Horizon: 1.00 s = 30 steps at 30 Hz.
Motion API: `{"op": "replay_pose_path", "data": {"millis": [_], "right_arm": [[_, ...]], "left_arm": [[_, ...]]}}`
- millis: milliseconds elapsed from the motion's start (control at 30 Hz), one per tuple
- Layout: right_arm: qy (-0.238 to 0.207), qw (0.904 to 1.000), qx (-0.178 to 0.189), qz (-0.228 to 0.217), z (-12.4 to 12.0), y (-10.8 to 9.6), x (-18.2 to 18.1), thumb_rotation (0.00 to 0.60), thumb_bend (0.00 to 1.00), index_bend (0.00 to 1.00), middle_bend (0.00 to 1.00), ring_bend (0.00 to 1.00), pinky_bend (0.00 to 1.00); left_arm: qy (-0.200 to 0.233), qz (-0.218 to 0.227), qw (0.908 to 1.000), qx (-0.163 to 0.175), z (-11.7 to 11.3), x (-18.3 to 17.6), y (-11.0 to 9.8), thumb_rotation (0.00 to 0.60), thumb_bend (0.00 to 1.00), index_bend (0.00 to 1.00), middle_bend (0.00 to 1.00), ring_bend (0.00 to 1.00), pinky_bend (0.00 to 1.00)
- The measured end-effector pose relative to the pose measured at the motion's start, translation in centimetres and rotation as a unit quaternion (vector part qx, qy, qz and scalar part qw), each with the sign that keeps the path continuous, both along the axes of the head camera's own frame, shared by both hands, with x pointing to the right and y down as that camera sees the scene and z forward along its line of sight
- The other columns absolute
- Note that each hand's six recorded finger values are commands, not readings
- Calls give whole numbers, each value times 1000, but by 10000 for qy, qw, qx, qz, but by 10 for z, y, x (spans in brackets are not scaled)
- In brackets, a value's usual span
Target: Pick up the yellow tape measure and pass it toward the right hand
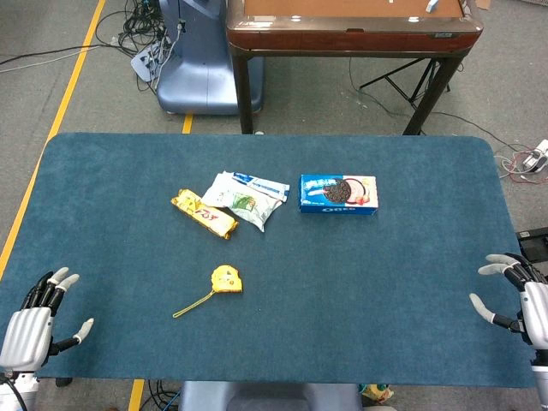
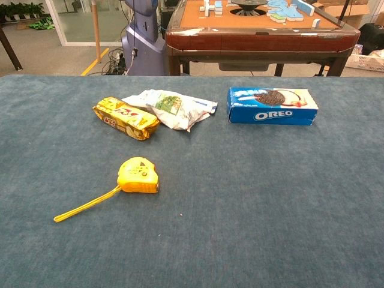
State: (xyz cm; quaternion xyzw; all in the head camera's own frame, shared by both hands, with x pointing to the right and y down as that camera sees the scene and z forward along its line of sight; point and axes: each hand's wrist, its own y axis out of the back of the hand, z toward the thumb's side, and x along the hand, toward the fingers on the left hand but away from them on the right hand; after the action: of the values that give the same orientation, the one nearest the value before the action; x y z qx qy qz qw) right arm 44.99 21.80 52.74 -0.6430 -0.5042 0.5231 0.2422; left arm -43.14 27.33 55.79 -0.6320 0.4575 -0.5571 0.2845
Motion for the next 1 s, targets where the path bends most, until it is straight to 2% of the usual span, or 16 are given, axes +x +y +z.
{"op": "replay_pose_path", "data": {"millis": [300, 500, 700, 833, 1000], "right_arm": [[-1, 9996, 264, -44, -12, -13, -3, 600, 341, 405, 269, 159, 178], [142, 9986, 476, -158, -26, -31, -7, 600, 341, 406, 269, 159, 178], [199, 9983, 504, -189, -31, -38, -10, 600, 341, 406, 269, 159, 178], [198, 9987, 443, -169, -29, -37, -9, 600, 341, 405, 269, 159, 178], [226, 9988, 422, -142, -29, -36, -7, 600, 341, 405, 269, 159, 178]], "left_arm": [[134, 282, 9995, -50, 5, 13, -7, 600, 260, 182, 106, 49, 97], [306, 933, 9949, -212, 18, 39, -27, 600, 260, 183, 108, 54, 97], [461, 1717, 9824, -574, 41, 76, -44, 600, 260, 169, 108, 54, 97], [555, 2247, 9694, -818, 60, 108, -53, 600, 261, 154, 108, 54, 97], [482, 2550, 9603, -1023, 78, 134, -60, 600, 260, 127, 108, 53, 96]]}}
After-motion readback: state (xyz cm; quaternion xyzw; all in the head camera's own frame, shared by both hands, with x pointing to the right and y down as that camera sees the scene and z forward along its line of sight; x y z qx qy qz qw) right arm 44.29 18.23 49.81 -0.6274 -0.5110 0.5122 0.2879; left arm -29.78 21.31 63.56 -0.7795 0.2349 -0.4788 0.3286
